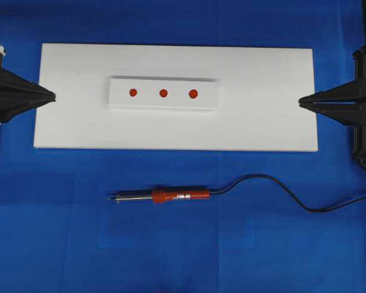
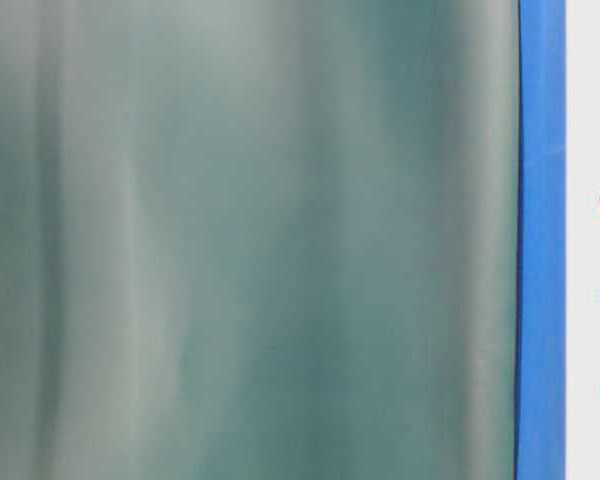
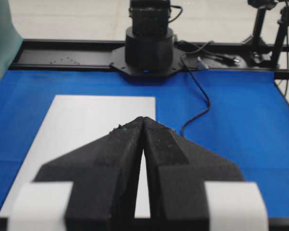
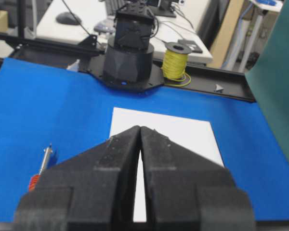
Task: Touch the tip of the soldering iron to the mark.
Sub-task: 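Move the right gripper down over the red soldering iron handle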
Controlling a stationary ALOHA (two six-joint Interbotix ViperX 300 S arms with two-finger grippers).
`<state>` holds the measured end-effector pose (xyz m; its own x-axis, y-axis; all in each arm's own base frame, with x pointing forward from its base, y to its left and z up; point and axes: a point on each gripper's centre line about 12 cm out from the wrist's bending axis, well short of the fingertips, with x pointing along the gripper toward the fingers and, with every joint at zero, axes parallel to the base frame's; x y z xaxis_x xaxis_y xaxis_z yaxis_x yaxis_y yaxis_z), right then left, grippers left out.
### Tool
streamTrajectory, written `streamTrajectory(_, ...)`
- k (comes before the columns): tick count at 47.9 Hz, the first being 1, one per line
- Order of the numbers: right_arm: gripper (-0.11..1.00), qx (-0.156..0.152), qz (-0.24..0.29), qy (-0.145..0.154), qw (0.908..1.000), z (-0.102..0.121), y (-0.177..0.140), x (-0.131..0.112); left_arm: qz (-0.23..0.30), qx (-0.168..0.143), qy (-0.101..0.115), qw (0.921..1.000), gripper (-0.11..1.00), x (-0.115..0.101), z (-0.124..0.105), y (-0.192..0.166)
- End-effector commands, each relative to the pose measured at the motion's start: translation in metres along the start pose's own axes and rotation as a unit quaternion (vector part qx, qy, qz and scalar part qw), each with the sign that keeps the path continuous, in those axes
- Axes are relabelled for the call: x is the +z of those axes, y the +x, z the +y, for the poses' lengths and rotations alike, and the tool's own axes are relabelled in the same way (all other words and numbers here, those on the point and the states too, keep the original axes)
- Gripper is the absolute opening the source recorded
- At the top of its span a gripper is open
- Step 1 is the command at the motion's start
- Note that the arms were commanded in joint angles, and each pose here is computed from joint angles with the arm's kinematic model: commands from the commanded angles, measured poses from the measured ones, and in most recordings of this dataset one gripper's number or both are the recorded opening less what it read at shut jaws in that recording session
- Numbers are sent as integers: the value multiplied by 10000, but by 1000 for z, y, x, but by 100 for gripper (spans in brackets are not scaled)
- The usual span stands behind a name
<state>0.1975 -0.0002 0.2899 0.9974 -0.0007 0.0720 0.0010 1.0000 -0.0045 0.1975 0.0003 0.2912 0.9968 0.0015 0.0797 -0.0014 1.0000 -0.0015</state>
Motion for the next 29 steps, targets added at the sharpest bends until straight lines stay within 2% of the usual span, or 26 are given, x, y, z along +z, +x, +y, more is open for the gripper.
streamTrajectory(1, 0, 9, -92, 77, 9999, 0, 5, 9, -138, -56, -21, 9999, 0, 9, -2, 1)
streamTrajectory(7, -6, 24, 77, 93, 9999, 1, 7, 10, -122, -71, -22, 9999, 0, 9, -3, 1)
streamTrajectory(20, -6, 259, 132, 137, 9995, 11, 12, 14, -92, -64, -21, 9999, 0, 6, -2, 0)
streamTrajectory(29, -4, 410, 326, 345, 9980, 19, 25, 7, -84, -64, -21, 9999, 0, 5, -2, 0)
